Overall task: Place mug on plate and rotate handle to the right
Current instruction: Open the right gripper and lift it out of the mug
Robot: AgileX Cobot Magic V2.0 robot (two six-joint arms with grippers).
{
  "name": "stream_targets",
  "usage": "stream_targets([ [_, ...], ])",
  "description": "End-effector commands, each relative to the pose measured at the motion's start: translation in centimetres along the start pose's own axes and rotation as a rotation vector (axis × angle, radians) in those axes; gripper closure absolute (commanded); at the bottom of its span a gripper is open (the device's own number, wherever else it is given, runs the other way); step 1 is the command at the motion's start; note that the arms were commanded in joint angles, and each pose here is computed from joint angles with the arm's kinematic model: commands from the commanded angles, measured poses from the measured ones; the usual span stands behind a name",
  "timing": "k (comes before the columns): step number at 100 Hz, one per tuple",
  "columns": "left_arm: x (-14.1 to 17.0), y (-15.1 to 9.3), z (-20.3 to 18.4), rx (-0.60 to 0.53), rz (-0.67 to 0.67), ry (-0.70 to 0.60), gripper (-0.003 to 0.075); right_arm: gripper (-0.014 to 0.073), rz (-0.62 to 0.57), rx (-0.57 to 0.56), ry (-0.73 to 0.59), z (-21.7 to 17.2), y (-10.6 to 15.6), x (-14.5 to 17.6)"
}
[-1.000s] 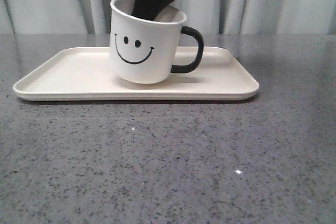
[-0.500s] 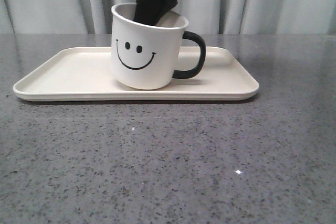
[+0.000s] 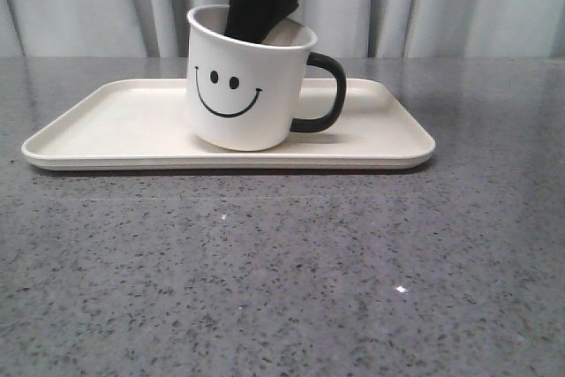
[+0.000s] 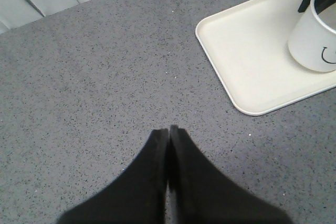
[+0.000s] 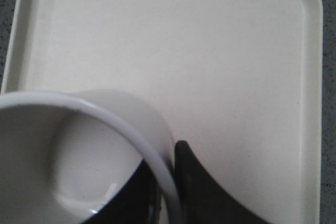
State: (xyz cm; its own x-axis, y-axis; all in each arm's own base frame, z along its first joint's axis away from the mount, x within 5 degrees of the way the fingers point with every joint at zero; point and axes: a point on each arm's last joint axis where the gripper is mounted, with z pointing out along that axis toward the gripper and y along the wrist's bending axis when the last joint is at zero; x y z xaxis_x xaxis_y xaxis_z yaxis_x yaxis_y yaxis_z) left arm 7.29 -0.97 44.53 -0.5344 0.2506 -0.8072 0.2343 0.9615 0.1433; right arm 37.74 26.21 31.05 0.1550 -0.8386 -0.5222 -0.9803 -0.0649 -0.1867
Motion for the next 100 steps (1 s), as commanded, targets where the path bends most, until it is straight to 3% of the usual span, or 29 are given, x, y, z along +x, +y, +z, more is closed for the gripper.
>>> stream_targets([
  [1, -0.49, 0.08, -0.35, 0.002, -0.007, -0.035, 0.0740, 0.0688, -0.035, -0.027, -0.045, -3.72, 1.50, -1.66],
  [24, -0.49, 0.06, -0.35, 0.005, -0.008, -0.034, 0.0740, 0.0568, -0.034, -0.028, -0.046, -3.72, 1.50, -1.67],
  [100, -0.49, 0.06, -0.35, 0.005, -0.008, -0.034, 0.0740, 0.0566, -0.028, -0.035, -0.066, -3.73, 1.57, -1.85],
])
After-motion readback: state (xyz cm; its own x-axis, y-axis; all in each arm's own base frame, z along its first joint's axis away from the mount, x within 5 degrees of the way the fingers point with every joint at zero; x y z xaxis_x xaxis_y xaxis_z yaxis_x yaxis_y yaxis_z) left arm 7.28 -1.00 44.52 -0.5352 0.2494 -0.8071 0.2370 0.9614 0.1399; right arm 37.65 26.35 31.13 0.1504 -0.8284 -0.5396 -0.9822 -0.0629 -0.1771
